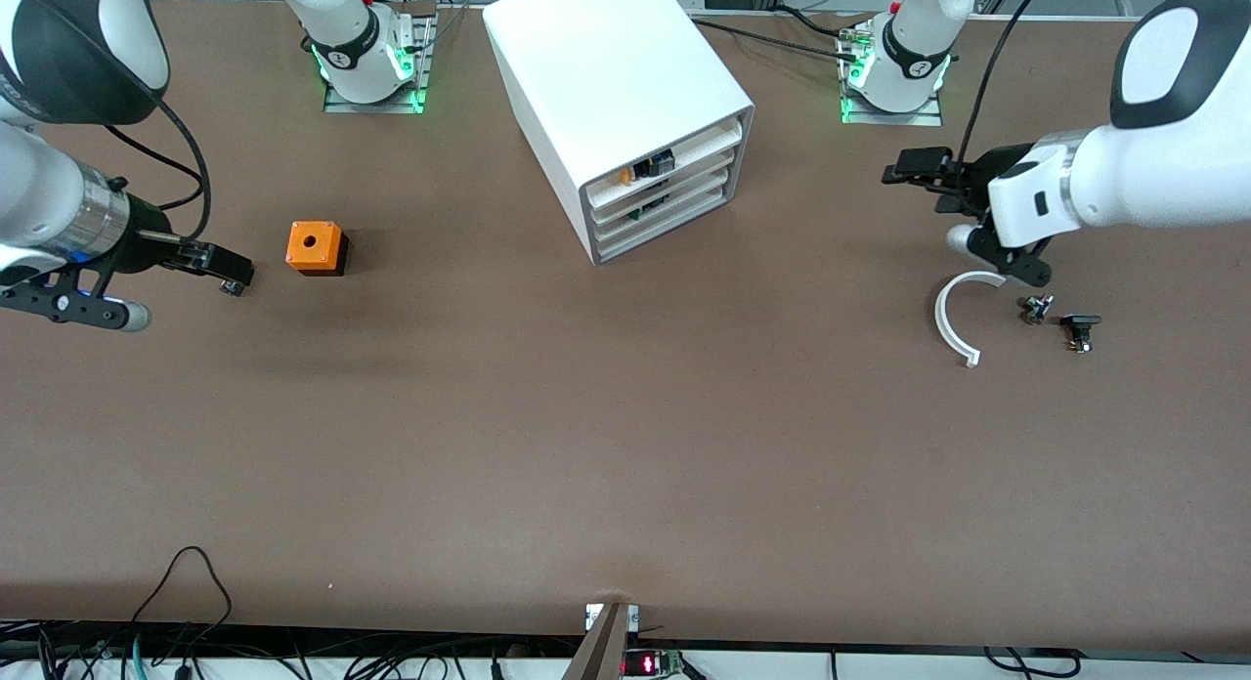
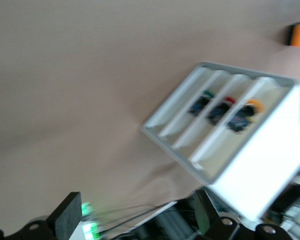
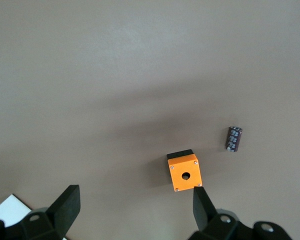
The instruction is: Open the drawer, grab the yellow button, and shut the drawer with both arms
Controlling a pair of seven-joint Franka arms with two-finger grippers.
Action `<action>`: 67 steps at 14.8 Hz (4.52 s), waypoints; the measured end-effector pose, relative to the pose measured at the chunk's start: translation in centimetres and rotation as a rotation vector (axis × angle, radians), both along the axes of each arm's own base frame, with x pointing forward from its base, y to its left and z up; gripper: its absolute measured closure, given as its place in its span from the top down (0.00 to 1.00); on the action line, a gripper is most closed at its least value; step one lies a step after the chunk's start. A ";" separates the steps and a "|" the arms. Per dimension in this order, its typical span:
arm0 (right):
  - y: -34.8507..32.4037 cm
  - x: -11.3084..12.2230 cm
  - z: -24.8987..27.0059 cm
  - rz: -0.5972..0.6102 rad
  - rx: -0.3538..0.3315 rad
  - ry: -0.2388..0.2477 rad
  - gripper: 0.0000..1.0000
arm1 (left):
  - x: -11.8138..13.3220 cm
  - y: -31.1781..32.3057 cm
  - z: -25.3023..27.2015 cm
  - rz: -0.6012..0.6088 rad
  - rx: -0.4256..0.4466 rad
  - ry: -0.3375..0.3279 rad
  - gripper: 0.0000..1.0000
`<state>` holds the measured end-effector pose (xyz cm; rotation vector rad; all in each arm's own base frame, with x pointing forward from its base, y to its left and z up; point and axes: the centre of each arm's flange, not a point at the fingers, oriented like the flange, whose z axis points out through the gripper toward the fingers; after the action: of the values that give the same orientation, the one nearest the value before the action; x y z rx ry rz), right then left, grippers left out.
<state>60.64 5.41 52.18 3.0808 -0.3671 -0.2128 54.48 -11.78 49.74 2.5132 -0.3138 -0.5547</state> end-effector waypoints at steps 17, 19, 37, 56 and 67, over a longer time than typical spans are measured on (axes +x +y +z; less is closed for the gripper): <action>4.6 3.5 -3.4 -0.151 0.010 -0.007 1.00 | -6.7 -9.5 -18.7 -0.017 -0.699 -0.086 0.97; 5.3 3.7 -3.5 -0.166 0.013 -0.020 1.00 | -9.3 -10.5 -21.2 0.019 -0.737 -0.051 0.92; 9.2 3.8 -2.1 -0.306 0.054 -0.050 1.00 | -15.0 -15.0 -25.7 0.022 -0.807 0.057 0.10; 23.8 1.1 1.7 -0.571 0.123 -0.097 1.00 | -3.0 -6.1 -25.9 0.123 -0.807 -0.092 0.10; 37.4 -3.1 0.2 -0.694 0.292 -0.100 1.00 | 1.6 -3.9 -16.6 0.150 -0.453 -0.077 1.00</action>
<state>57.49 42.77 52.34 3.0966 -1.5241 -0.1301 56.08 -15.67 33.17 2.0987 -0.2440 -0.2880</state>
